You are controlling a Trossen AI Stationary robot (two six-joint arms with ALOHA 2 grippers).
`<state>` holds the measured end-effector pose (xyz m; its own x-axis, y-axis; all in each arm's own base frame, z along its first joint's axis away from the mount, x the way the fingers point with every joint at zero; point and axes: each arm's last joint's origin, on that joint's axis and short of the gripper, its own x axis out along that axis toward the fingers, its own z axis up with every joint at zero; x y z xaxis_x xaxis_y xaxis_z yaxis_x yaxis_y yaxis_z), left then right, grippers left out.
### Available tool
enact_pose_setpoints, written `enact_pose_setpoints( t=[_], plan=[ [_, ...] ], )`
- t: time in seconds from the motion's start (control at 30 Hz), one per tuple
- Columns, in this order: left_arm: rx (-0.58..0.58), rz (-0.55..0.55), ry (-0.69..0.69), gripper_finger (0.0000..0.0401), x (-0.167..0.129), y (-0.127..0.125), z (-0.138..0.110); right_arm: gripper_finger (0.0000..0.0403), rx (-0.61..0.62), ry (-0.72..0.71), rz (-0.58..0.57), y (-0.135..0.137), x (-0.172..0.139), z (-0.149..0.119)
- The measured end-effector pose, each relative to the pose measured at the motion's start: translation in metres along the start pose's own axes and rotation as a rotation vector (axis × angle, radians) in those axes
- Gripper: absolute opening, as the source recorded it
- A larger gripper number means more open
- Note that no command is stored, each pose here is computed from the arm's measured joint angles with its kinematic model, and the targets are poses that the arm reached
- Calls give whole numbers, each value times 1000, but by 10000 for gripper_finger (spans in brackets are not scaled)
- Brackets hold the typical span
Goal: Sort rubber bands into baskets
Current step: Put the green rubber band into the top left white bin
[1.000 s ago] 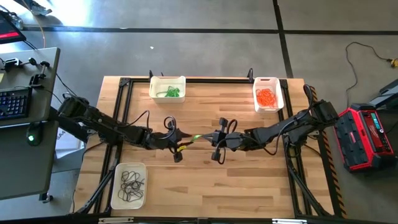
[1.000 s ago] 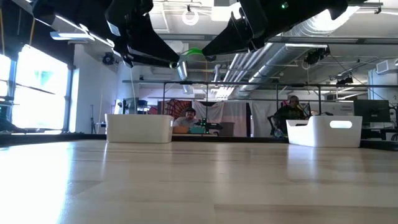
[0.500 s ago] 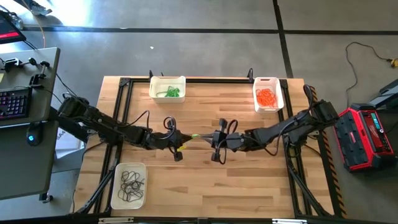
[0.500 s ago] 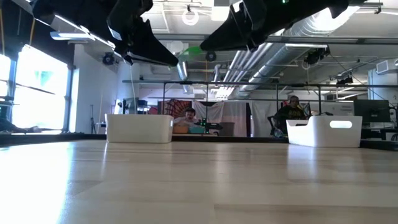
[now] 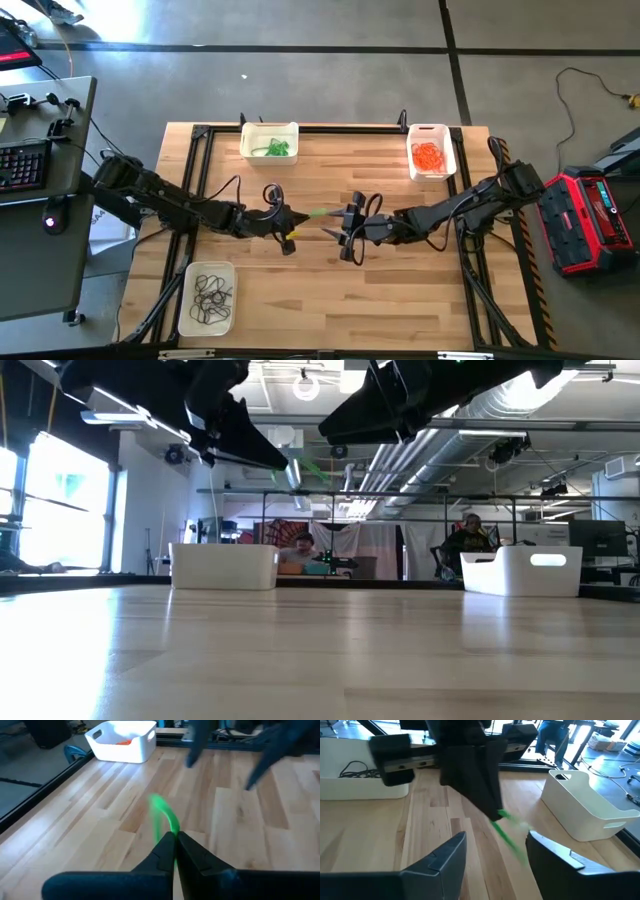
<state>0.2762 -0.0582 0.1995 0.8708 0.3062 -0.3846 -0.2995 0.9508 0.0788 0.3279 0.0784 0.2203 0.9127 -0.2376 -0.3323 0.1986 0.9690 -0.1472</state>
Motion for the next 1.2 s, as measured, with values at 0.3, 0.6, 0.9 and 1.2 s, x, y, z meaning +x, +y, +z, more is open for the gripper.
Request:
enact_pose_setpoints(
  t=[0.3, 0.6, 0.9, 1.2],
  plan=[
    [-55, 97, 111, 1, 8, 28, -6, 197, -7, 10, -2, 0, 0, -1],
    [-129, 235, 155, 1, 4, 79, 4, 197, -11, 26, -11, -3, 1, -3],
    [-156, 440, 180, 0, -3, 142, 9, 197, -5, 38, -37, -10, 5, -3],
    [-229, 535, 252, 0, -2, 201, -4, 197, -3, 39, -44, -13, 6, -3]
  ],
)
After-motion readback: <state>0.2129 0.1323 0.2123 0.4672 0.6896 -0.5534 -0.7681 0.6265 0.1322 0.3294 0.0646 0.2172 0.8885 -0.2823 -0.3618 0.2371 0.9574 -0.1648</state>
